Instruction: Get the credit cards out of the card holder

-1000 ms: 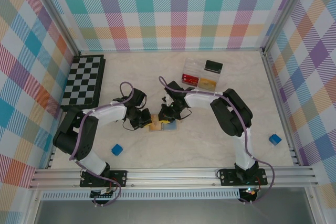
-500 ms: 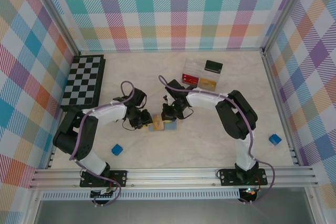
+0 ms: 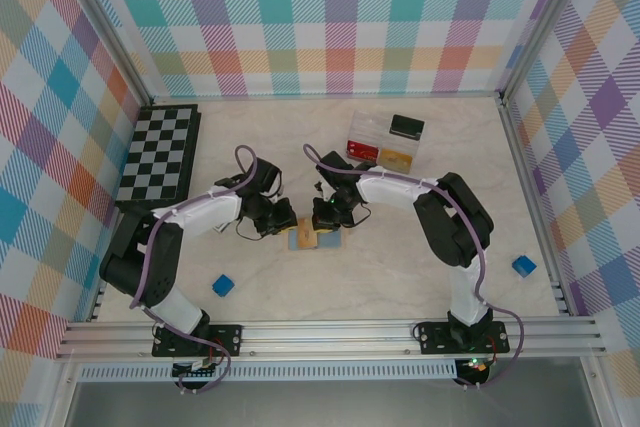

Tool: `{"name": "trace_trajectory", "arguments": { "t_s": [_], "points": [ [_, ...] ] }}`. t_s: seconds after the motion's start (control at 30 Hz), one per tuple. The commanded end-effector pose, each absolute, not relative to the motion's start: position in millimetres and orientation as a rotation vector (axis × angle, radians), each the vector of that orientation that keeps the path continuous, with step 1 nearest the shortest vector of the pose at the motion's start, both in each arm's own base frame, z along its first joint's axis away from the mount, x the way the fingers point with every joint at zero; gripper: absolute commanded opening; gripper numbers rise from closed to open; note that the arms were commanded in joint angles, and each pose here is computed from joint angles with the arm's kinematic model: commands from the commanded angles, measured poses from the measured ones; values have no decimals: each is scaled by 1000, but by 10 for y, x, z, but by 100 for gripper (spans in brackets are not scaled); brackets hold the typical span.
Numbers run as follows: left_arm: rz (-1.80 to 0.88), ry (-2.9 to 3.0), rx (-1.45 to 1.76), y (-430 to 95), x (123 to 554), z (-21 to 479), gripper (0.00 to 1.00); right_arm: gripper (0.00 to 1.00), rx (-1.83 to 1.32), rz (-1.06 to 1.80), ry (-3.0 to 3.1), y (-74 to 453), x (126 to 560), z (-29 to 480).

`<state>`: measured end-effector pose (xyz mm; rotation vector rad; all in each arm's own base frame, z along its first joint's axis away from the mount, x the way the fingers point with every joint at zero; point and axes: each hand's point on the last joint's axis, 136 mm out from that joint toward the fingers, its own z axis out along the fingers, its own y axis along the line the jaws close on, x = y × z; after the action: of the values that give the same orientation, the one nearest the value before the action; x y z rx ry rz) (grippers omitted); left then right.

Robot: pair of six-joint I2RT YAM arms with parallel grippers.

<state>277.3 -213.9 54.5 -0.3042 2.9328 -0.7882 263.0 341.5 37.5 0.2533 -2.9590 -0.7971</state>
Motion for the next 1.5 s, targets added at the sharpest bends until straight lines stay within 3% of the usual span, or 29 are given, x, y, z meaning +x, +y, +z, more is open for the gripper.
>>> {"name": "trace_trajectory", "arguments": {
  "t_s": [0.0,0.33,0.67,1.1,1.47],
  "points": [
    [-847,2932,-238,-2293,2803,554,11,2,266,-762,-2958,3384,2614,329],
    [-705,3046,-291,-2163,2711,195,6,3,232,-818,-2957,3356,2631,298],
    [-618,3096,-346,-2036,2582,-13,3,19,130,-988,-2879,3485,2611,227],
    [-550,3095,-345,-1934,2528,-16,4,4,110,-1027,-2895,3398,2651,302],
    [-527,3067,-348,-1917,2594,79,4,2,103,-882,-2971,3076,2580,337]
  ]
}}
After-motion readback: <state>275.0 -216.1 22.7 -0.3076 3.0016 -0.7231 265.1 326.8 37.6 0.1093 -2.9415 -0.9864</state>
